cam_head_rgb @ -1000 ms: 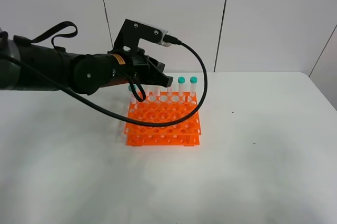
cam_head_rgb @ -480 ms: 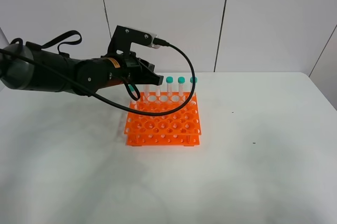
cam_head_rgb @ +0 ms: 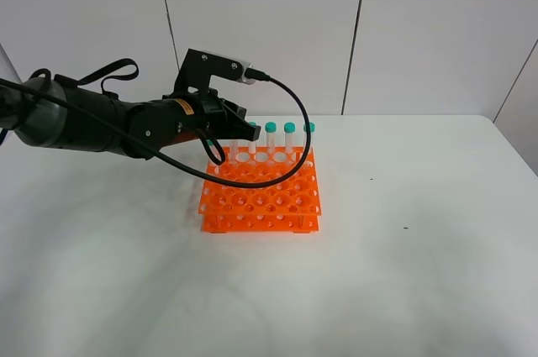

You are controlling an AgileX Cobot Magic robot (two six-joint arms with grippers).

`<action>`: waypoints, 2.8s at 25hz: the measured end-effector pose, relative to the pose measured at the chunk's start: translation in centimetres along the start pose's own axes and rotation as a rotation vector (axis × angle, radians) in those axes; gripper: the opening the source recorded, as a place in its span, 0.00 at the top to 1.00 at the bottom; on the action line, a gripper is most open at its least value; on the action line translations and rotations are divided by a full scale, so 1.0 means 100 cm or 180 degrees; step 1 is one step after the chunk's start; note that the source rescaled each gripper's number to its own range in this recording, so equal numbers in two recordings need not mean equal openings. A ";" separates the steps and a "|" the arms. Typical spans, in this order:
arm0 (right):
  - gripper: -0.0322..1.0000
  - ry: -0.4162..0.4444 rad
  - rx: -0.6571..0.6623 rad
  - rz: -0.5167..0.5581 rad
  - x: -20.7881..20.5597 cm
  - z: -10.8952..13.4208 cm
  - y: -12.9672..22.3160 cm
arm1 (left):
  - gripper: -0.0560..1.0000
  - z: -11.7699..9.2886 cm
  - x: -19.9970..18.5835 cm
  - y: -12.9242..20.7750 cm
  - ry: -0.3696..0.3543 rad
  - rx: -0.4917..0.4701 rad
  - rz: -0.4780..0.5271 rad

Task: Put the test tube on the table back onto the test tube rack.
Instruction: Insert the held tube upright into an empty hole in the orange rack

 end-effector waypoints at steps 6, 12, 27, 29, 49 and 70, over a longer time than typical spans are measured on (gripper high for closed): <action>0.00 0.0000 0.0000 0.0000 0.000 0.000 0.000 | 0.95 0.002 0.005 0.009 -0.0017 -0.0055 0.0045; 0.00 0.0000 0.0000 0.0000 0.000 0.000 0.000 | 0.95 0.011 0.007 0.010 -0.0082 -0.0077 0.0042; 0.00 0.0000 0.0000 0.0000 0.000 0.000 0.000 | 0.95 0.015 0.007 0.009 -0.0112 -0.0245 0.0034; 0.00 -0.0002 0.0001 -0.0001 0.000 0.000 0.000 | 0.95 0.015 0.007 0.009 -0.0112 -0.0253 0.0034; 0.00 -0.0010 0.0006 -0.0003 0.000 0.000 0.000 | 0.95 0.013 0.014 0.021 -0.0076 -0.0181 0.0105; 0.00 -0.0010 0.0006 -0.0003 0.000 0.000 0.000 | 0.95 0.016 0.024 0.042 -0.0105 -0.0179 0.0243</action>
Point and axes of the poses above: a point on each arm's last joint axis where the gripper is mounted, x pointing out along that axis toward the gripper, z along the wrist's bending axis when the last joint is at zero, y = z × x, the point moved 1 cm from there along x, pointing out along that axis toward the gripper, and after that the axes turned 14 degrees about -x, right-handed, at the moved point
